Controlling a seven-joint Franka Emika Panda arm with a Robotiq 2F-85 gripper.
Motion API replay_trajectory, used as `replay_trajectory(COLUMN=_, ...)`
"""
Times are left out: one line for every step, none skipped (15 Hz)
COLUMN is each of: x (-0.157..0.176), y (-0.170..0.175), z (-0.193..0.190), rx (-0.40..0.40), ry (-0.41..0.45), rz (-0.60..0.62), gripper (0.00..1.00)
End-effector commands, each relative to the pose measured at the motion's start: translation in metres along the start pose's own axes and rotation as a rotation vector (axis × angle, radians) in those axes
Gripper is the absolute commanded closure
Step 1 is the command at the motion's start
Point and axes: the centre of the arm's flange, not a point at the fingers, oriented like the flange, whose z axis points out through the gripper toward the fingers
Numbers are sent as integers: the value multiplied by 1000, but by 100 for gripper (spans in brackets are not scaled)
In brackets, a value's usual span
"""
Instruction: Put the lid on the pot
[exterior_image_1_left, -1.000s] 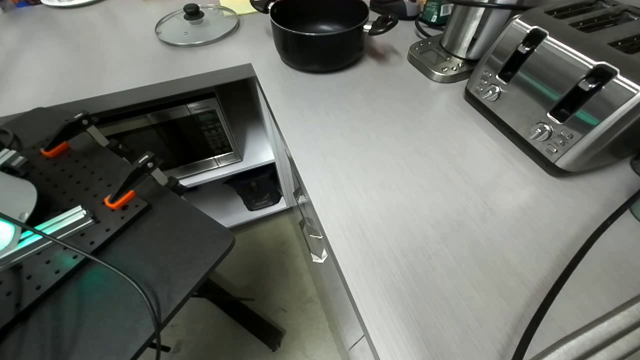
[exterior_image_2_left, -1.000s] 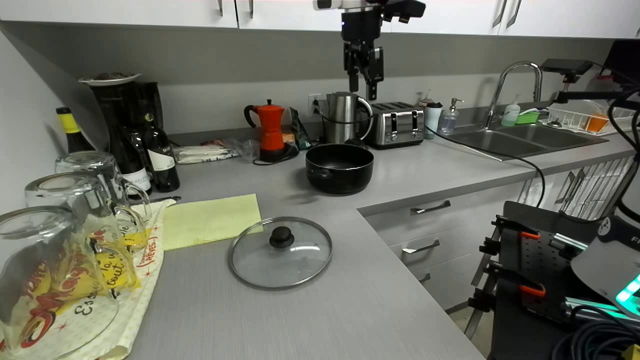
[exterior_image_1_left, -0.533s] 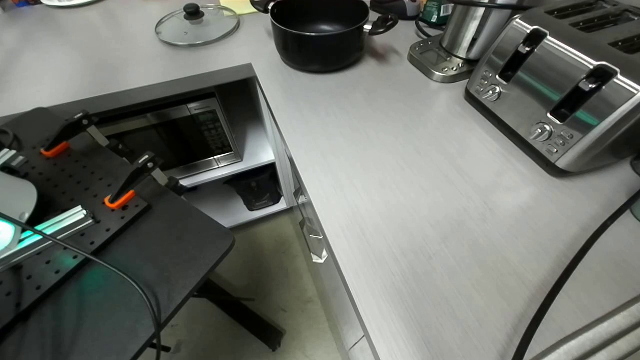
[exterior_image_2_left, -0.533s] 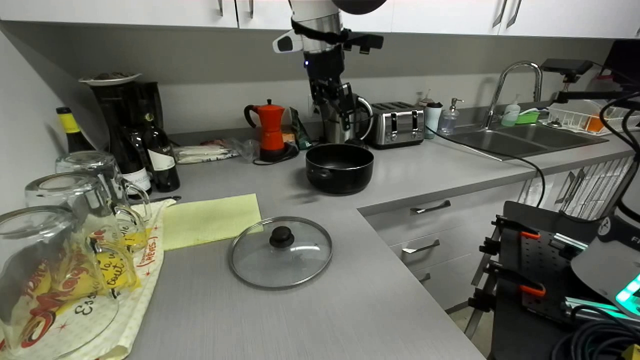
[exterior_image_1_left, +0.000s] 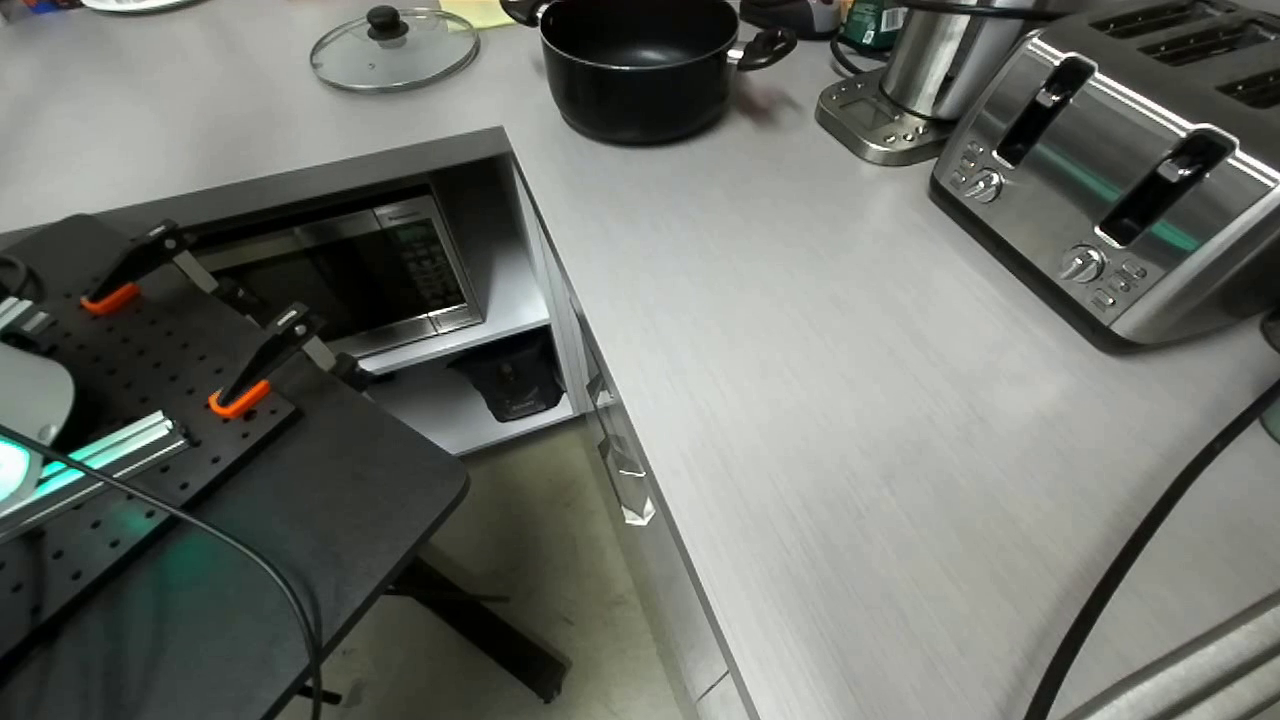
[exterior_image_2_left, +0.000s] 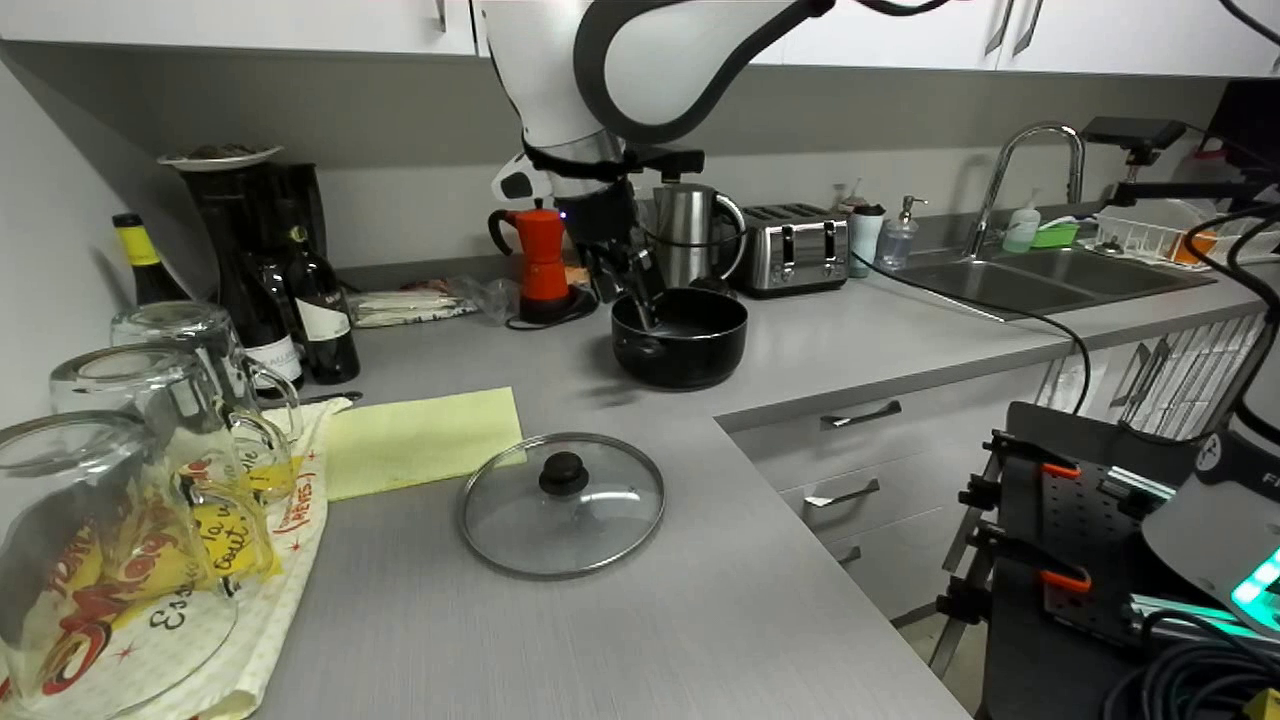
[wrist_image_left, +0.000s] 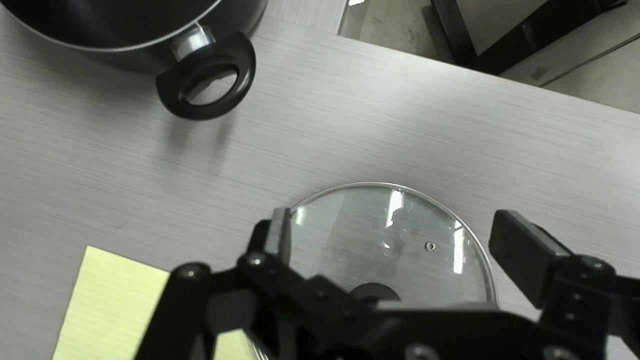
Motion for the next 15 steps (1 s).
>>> replay_trajectory(x=40, y=17, z=10, rx=-13, ry=-13, rz=-49, gripper=0)
replay_trajectory(x=48, y=17, z=14, rx=-10, ry=-11, rz=-61, gripper=0)
replay_trajectory(x=57, y=16, z=19, rx=-11, ry=-10, rz=-69, gripper=0)
replay_trajectory(x=65, y=15, z=24, rx=-11, ry=-8, rz=-83, gripper=0)
replay_trajectory(x=72, y=14, z=28, rx=-11, ry=-6, rz=-94, gripper=0)
replay_trajectory(x=80, y=13, z=32, rx=-13, ry=-3, rz=-104, gripper=0)
replay_trajectory(x=87, y=12, z=35, rx=-10, ry=0, rz=-110, gripper=0)
replay_trajectory(x=94, y=11, z=39, rx=-8, ry=1, rz=-118, gripper=0)
replay_trajectory(x=101, y=10, z=43, rx=-7, ry=3, rz=-124, gripper=0)
replay_trajectory(x=108, y=8, z=47, rx=-6, ry=3, rz=-133, gripper=0)
replay_trajectory(x=114, y=7, z=52, rx=-2, ry=1, rz=-141, gripper=0)
replay_trajectory(x=121, y=6, z=56, rx=0, ry=-2, rz=-151, gripper=0)
replay_trajectory(x=128, y=5, z=62, rx=1, ry=-4, rz=-159, gripper=0)
replay_trajectory(x=134, y=4, z=67, rx=2, ry=-5, rz=-164, gripper=0)
replay_trajectory(x=139, y=3, z=73, rx=3, ry=-8, rz=-167, gripper=0)
